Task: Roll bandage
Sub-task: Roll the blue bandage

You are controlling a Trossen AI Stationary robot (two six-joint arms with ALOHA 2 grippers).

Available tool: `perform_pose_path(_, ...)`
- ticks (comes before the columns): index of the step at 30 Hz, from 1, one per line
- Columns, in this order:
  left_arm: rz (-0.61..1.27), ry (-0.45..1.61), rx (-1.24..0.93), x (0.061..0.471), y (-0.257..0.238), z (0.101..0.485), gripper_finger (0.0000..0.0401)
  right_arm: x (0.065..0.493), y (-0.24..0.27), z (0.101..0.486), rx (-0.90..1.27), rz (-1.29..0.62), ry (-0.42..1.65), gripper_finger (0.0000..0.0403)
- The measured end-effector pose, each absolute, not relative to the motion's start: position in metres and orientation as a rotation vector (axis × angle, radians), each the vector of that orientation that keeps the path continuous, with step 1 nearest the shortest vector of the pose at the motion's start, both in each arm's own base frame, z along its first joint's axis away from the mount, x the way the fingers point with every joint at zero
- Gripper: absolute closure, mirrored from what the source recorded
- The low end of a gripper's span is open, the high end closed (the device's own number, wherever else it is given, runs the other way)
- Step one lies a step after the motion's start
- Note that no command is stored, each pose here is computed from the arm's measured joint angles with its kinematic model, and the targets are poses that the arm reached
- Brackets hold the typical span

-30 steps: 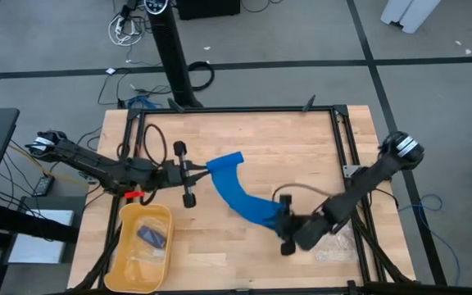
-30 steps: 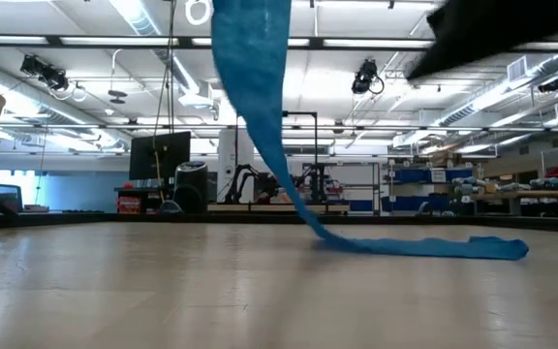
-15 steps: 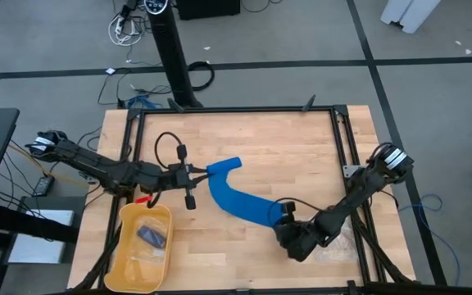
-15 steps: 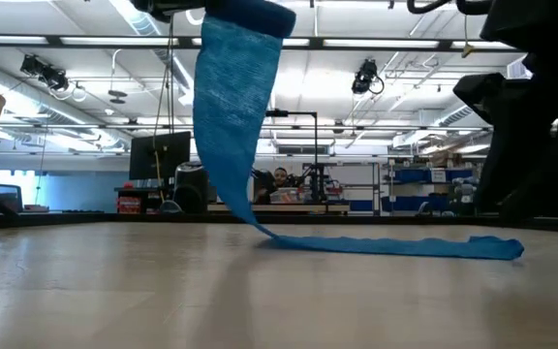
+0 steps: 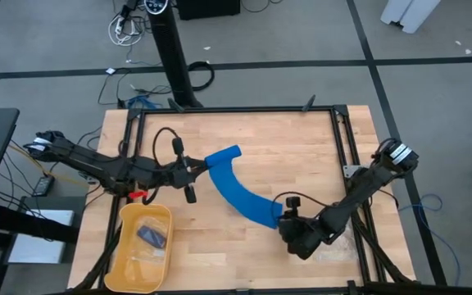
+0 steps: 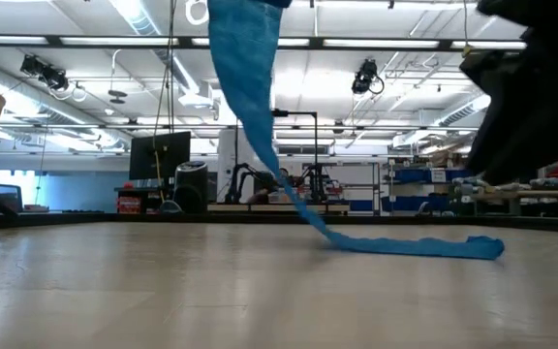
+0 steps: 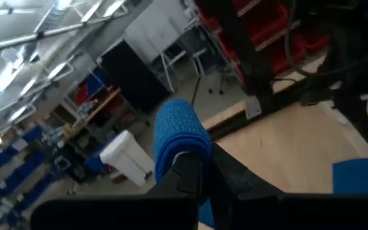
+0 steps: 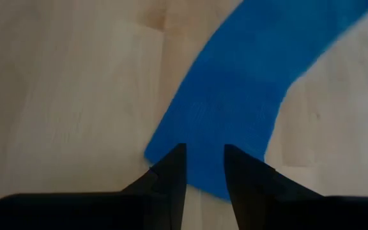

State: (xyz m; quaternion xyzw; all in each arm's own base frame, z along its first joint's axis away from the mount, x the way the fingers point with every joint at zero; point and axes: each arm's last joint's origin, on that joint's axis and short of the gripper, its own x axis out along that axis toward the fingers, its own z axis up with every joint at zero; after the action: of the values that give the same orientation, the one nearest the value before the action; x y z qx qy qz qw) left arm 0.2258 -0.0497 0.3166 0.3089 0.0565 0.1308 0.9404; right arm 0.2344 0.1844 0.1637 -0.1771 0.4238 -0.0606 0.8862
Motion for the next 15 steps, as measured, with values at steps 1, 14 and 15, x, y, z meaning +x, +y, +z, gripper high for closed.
perform_pose_path(1, 0.258, 0.138, 0.641, 0.226, -0.05, 0.319, 0.0384, 0.233, 0.185, 0.164, -0.396, -0.113, 0.888, 0.0298)
perform_pose_path(14, 0.231, 0.254, 0.656, 0.224, -0.049, 0.319, 0.0384, 0.249, 0.163, 0.151, -0.487, 0.02, 1.054, 0.0298)
perform_pose_path(15, 0.231, 0.257, 0.652, 0.224, -0.049, 0.319, 0.0384, 0.25, 0.162, 0.15, -0.488, 0.032, 1.063, 0.0298)
